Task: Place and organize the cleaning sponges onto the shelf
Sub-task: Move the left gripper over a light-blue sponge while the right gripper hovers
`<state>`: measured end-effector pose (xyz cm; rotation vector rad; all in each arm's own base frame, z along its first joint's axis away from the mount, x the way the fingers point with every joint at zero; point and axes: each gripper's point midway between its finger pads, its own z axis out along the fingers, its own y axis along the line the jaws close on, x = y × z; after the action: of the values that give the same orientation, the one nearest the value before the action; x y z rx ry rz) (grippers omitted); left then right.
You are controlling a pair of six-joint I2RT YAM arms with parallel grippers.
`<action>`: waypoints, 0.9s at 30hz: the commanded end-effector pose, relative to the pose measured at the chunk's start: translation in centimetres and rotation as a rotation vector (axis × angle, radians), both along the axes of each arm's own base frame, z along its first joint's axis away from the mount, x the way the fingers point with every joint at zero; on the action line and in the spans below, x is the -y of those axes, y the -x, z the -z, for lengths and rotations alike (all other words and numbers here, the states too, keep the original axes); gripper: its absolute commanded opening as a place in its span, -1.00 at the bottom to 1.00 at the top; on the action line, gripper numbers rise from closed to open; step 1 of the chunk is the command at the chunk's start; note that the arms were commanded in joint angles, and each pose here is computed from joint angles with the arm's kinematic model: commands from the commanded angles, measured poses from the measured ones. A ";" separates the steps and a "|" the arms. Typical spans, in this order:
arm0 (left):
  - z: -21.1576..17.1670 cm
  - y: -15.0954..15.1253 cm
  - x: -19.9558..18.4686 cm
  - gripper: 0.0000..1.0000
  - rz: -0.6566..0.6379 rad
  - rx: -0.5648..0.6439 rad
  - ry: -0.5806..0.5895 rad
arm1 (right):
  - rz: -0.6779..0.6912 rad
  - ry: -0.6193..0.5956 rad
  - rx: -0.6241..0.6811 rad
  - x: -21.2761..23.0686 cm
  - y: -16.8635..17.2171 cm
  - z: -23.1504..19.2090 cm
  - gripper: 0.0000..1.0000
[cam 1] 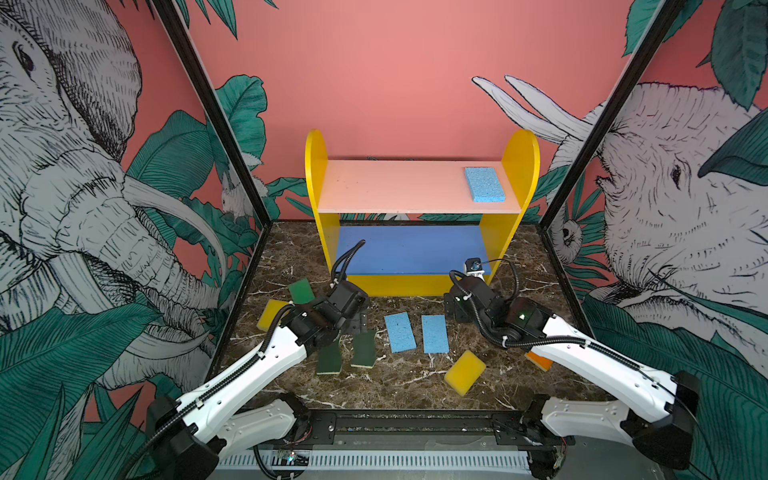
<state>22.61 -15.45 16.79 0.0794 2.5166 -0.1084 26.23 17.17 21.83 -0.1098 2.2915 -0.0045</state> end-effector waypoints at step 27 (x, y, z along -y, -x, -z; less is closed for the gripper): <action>6.7 -0.2 11.2 0.81 0.072 -0.184 0.075 | 0.274 -0.108 -0.025 6.0 -1.3 5.1 0.98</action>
<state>22.48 -25.63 9.07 0.0817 2.6972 -0.2480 26.91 11.87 16.14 0.1817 2.3434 -0.0204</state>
